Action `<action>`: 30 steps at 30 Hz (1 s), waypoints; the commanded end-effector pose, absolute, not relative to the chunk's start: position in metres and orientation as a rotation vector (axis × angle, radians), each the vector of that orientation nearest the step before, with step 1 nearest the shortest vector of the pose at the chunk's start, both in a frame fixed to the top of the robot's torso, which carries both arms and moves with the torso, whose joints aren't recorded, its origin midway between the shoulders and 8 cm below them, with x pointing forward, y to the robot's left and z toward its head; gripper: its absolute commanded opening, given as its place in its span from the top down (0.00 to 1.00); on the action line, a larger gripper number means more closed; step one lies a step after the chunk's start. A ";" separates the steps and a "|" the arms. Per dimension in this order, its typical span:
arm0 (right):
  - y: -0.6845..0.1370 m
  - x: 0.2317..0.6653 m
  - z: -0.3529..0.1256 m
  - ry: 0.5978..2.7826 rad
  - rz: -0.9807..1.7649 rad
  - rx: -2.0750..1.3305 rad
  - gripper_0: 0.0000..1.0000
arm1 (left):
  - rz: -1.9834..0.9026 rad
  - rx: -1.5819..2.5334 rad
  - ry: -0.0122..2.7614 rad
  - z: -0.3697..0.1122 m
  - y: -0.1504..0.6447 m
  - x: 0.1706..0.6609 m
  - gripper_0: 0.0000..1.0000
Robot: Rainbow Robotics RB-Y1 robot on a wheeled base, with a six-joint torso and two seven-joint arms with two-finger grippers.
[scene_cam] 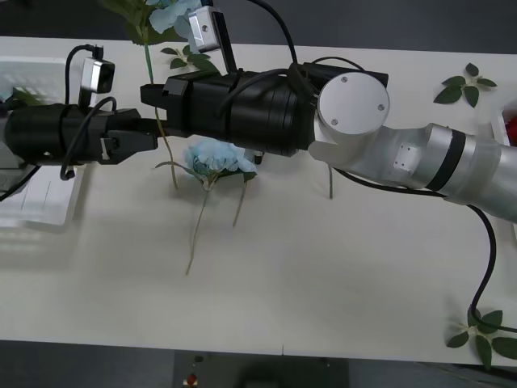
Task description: Put the red flowers into the right box and the blue flowers into the left box
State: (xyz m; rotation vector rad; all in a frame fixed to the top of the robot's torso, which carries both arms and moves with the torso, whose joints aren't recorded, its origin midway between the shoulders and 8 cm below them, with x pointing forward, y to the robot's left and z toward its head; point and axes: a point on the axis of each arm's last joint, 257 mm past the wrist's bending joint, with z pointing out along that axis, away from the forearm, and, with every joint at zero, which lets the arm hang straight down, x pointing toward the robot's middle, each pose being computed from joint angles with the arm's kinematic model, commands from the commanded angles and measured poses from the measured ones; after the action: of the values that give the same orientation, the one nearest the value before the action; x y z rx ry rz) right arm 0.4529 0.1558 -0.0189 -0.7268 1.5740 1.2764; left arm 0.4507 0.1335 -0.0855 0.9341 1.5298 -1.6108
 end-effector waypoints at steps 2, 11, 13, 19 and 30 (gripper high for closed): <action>0.164 0.447 0.007 1.530 1.292 -0.746 1.00 | -1.577 1.003 1.465 -0.061 0.119 0.454 0.00; 0.164 0.447 0.007 1.530 1.292 -0.746 1.00 | -1.547 0.995 1.462 -0.058 0.108 0.461 0.00; 0.164 0.447 0.007 1.530 1.292 -0.746 1.00 | -1.547 0.995 1.462 -0.058 0.108 0.461 0.00; 0.164 0.447 0.007 1.530 1.292 -0.746 1.00 | -1.546 0.994 1.462 -0.058 0.108 0.462 1.00; 0.164 0.447 0.007 1.530 1.292 -0.746 1.00 | -1.546 0.994 1.462 -0.058 0.108 0.462 1.00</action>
State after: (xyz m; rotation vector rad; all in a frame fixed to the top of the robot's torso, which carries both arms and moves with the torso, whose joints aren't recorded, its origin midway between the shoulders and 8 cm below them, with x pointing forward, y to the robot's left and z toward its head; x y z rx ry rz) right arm 0.4560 0.1545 -0.0200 -0.7211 1.5771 1.2704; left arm 0.4609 0.1207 -0.0777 0.9403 1.5179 -1.5579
